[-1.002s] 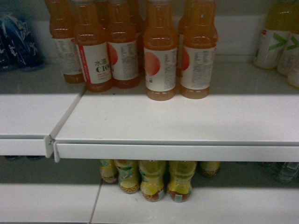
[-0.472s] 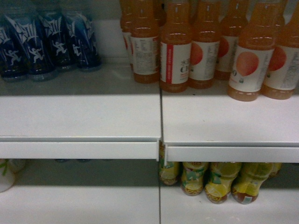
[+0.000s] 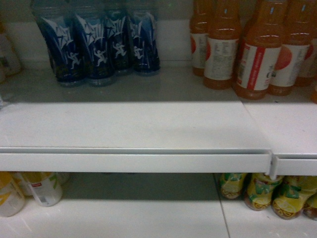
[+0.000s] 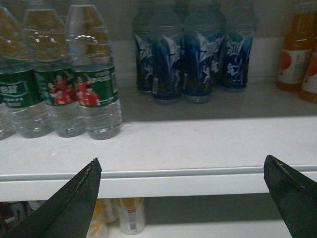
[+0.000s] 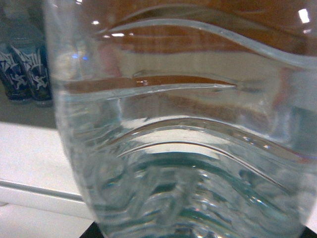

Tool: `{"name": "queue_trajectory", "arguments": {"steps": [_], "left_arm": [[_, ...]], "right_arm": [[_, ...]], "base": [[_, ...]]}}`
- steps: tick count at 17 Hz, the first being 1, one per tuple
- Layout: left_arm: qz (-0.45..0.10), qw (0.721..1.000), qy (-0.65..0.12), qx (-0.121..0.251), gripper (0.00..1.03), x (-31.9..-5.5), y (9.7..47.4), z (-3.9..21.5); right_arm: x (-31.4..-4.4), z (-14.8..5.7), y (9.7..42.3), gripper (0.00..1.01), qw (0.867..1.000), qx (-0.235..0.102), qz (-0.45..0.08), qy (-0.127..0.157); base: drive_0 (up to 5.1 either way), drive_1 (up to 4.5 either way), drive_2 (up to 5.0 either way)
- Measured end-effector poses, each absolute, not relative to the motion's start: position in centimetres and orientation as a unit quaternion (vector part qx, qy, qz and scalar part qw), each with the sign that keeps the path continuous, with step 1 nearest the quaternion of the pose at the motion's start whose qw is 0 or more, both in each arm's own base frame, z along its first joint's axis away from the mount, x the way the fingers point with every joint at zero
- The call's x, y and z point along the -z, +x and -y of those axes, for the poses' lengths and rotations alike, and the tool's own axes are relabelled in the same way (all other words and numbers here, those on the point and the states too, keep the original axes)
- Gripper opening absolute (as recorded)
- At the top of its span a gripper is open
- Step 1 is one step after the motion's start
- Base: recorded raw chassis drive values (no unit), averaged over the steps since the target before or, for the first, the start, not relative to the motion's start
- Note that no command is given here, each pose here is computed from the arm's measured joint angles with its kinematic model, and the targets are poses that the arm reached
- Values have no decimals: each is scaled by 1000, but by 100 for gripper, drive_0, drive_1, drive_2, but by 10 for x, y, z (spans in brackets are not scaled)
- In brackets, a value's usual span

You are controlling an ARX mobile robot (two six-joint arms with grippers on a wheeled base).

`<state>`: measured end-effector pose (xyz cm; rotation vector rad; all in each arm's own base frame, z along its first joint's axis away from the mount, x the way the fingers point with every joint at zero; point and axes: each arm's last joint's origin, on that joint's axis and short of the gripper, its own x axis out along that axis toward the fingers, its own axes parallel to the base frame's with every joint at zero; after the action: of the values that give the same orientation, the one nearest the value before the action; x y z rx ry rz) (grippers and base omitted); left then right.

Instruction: Move water from second to third shelf

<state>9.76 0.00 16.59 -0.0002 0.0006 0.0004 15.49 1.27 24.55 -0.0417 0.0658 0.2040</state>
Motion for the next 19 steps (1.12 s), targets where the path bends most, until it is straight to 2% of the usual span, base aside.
{"name": "queue_trajectory", "arguments": {"steps": [19], "left_arm": [[-1, 1000, 0, 0, 98, -166, 98, 0]], "right_arm": [[-246, -13, 155, 41, 994, -103, -32, -21]], "base": [[-506, 240, 240]]}}
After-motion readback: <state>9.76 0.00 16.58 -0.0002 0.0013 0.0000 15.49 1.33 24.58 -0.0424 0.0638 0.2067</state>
